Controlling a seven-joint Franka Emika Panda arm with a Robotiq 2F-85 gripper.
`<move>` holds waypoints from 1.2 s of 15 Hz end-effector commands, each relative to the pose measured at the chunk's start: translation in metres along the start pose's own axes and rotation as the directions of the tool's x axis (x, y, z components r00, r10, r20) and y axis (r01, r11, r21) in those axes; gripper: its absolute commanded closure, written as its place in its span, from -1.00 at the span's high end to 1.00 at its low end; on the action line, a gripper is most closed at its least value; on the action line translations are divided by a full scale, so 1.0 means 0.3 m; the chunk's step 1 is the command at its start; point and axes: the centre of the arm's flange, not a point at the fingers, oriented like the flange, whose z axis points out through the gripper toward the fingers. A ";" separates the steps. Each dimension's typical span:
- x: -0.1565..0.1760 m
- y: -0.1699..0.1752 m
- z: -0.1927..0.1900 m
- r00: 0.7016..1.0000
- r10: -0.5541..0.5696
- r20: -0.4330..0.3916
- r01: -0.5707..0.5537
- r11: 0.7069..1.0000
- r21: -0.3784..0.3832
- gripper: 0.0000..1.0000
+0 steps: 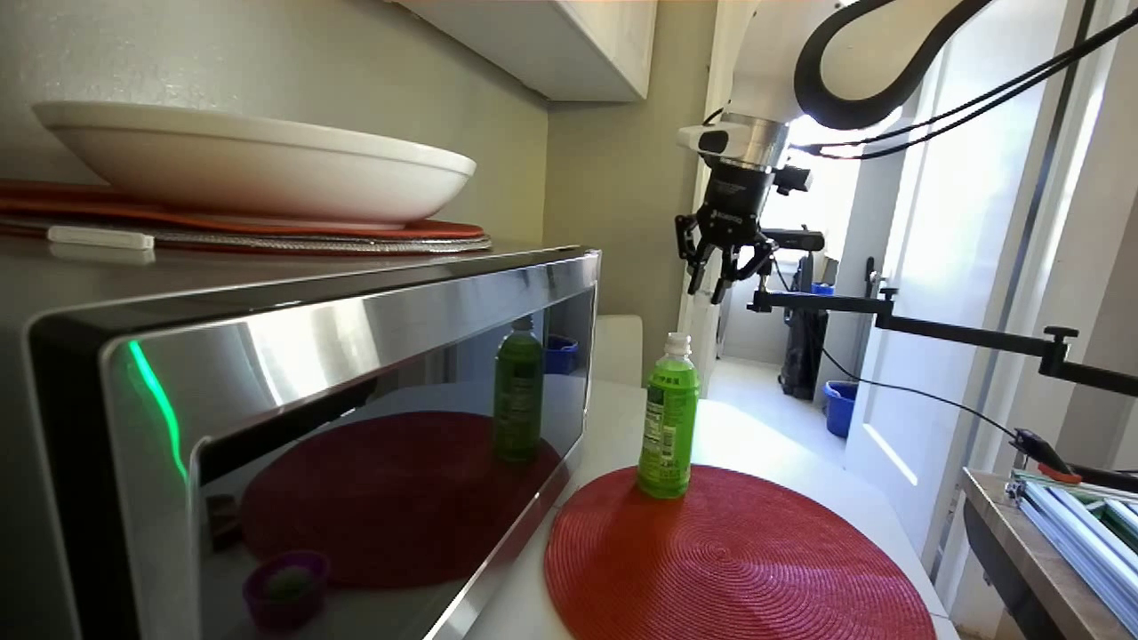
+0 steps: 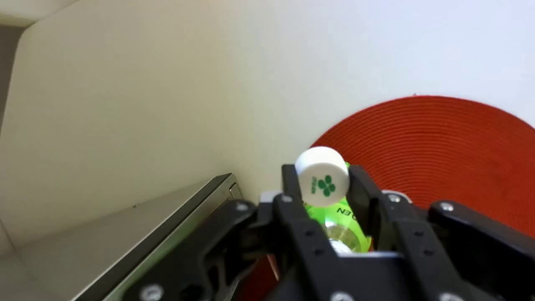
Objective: Take the cap off of the green bottle
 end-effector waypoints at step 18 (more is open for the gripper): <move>-0.056 0.073 0.213 0.416 0.897 0.147 -0.908 0.417 0.029 -0.82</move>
